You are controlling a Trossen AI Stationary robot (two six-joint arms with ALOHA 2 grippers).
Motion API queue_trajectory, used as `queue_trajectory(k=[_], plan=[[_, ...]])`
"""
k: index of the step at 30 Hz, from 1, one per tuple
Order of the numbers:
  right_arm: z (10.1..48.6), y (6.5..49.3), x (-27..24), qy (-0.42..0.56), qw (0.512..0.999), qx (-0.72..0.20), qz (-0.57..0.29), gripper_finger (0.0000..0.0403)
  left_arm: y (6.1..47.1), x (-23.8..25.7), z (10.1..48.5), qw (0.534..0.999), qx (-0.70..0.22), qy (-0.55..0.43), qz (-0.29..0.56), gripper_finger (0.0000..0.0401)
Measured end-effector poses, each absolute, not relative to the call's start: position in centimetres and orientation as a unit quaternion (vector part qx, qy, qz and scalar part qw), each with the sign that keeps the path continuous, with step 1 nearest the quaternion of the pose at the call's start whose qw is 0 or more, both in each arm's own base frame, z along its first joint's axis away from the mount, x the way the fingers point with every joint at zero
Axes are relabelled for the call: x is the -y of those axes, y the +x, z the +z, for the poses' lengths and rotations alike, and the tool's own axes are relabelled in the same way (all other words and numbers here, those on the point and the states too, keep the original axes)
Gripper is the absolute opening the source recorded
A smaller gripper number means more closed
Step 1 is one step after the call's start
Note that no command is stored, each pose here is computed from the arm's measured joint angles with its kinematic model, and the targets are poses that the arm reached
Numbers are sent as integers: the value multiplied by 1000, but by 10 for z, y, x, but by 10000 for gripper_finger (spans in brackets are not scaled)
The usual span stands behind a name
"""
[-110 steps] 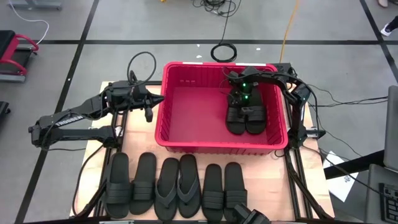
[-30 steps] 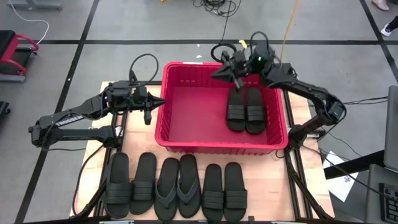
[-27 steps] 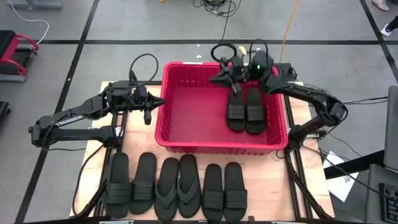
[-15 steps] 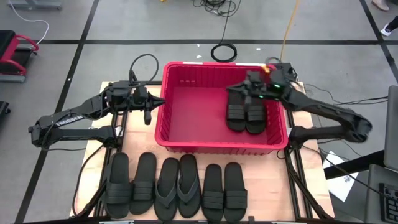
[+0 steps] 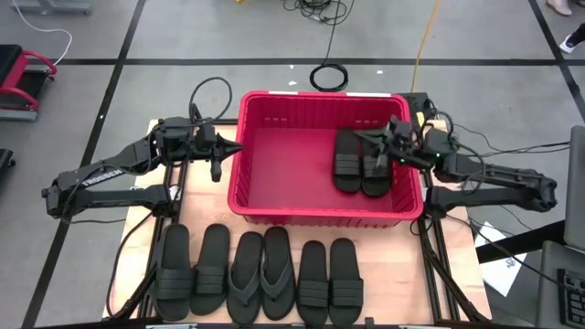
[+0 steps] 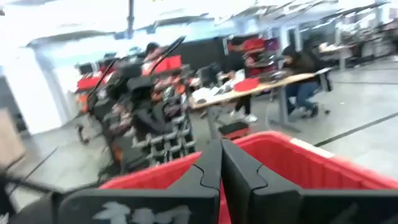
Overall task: Pick and place slides into bin
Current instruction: Put the slide into the bin
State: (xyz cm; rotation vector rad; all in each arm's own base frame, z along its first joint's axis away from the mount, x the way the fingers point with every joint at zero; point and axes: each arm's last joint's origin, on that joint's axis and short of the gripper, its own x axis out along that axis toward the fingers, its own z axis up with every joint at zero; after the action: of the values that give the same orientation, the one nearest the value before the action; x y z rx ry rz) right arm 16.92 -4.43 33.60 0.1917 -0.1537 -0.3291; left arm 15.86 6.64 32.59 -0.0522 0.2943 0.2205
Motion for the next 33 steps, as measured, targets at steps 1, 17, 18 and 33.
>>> queue_trajectory(k=[1,17,18,33], plan=[[335,169,41,94,981,72,-155,0,159,-66,326,984,-146,-27,102,26],[346,159,9,73,989,100,-76,0,160,-65,328,988,-134,-13,75,26],[346,158,9,73,989,102,-74,0,160,-64,329,988,-131,-17,75,26],[342,122,5,75,995,54,-40,0,220,-35,426,997,-33,-41,65,26]])
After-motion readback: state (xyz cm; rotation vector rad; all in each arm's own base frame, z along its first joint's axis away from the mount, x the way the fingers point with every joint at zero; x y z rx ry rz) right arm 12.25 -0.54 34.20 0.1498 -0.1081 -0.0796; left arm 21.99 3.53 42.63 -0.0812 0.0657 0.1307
